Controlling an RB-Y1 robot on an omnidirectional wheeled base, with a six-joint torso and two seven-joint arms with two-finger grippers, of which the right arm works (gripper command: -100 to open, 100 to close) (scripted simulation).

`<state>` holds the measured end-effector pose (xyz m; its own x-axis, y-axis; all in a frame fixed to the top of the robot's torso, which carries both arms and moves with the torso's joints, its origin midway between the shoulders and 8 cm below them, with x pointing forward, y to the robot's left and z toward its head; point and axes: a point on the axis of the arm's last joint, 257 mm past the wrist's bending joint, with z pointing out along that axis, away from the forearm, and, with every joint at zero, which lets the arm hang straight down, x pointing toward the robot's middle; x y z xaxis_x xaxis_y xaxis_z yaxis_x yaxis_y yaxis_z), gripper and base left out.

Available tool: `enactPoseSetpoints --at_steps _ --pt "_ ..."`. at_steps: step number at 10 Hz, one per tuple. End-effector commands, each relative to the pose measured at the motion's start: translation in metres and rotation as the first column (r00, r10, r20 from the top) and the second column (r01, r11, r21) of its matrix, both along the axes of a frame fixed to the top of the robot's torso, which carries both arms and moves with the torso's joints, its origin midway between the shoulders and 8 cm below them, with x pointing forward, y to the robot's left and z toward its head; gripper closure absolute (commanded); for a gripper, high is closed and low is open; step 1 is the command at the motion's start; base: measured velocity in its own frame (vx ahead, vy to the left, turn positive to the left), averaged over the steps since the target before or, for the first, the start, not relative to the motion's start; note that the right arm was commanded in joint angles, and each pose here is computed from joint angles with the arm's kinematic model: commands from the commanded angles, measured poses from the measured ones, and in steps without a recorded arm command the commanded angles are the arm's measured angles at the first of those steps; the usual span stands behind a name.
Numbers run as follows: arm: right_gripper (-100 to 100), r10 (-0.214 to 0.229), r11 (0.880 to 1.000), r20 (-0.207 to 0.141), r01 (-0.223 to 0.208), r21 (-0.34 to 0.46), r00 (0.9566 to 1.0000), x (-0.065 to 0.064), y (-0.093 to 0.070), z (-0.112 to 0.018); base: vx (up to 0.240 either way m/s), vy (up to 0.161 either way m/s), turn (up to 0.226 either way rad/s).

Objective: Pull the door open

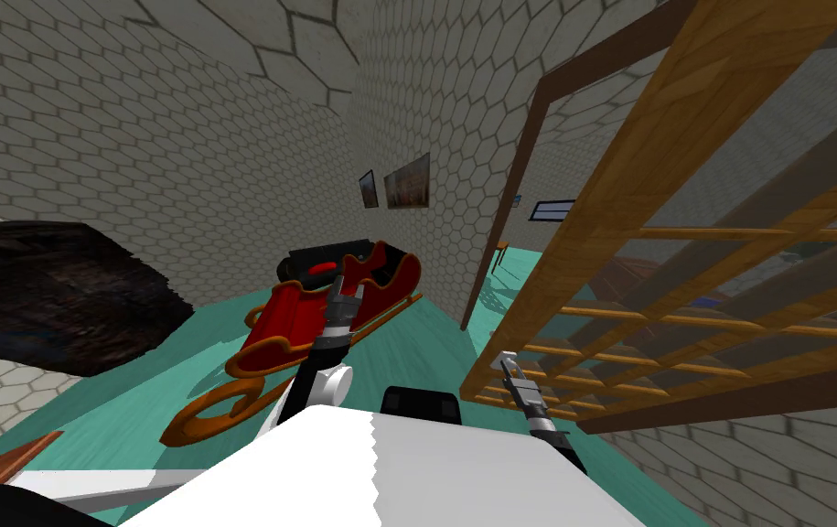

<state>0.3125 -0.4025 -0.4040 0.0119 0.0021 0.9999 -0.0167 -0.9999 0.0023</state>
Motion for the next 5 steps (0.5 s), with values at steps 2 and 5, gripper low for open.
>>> enactPoseSetpoints --at_steps 2,5 --pt "100 0.012 1.0 0.003 -0.012 0.0 0.9999 -0.0036 0.0002 0.0008 -0.144 -0.053 0.16" --pt "100 0.028 1.0 0.006 -0.028 0.0 0.9996 -0.0085 0.0005 0.0019 -0.226 -0.046 0.135"
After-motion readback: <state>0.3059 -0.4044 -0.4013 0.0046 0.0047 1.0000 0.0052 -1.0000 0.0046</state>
